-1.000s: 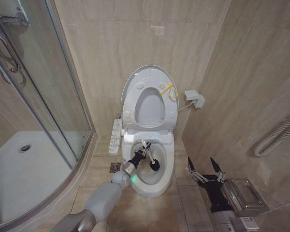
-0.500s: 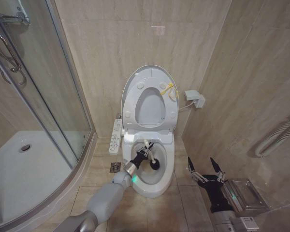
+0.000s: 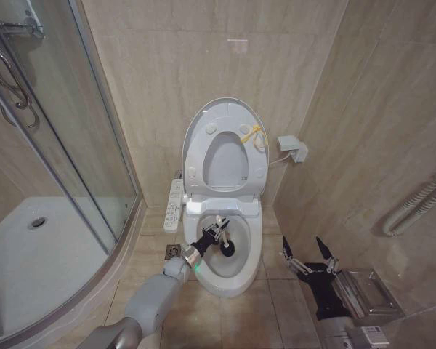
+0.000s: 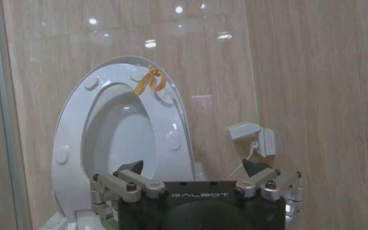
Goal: Open the toilet lid, clean the toilet bowl with a toilet brush, close the toilet lid, and flush.
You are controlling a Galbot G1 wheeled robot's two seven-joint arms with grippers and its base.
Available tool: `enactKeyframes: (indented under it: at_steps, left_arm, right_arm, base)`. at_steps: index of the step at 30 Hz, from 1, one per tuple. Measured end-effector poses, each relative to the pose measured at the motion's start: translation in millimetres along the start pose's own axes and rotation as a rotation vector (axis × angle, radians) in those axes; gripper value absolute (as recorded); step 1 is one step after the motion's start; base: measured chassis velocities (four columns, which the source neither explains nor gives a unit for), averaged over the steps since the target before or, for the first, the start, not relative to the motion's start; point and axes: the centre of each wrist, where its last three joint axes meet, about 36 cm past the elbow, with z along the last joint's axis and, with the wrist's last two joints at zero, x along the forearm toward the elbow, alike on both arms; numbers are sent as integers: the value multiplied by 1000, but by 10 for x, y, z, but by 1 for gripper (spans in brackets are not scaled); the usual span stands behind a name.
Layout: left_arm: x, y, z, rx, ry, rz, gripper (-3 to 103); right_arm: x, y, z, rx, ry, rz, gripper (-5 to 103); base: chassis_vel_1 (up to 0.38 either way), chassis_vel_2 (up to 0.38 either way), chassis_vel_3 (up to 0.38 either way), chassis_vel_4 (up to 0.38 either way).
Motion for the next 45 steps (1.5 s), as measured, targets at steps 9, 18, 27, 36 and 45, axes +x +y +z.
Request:
enactKeyframes:
  at_steps: [9, 18, 27, 36, 45]
  left_arm:
    - [-315, -327, -153, 201, -108, -61, 18]
    - [54, 67, -17, -40, -3, -3, 18]
    - [-98, -79, -66, 35, -65, -22, 18]
    - [-113, -143, -28, 86, -53, -4, 18]
    - [111, 159, 22, -133, 14, 103, 18]
  right_arm:
    - [0, 0, 0, 0, 0, 0, 100]
    - [0, 0, 0, 0, 0, 0, 100]
    - [0, 0, 0, 0, 0, 0, 100]
    - [0, 0, 0, 0, 0, 0, 100]
    - [0, 0, 0, 0, 0, 0, 100]
  base:
    - [0, 0, 0, 0]
    - [0, 0, 0, 0]
    - [0, 0, 0, 0]
    - [0, 0, 0, 0]
    - [0, 0, 0, 0]
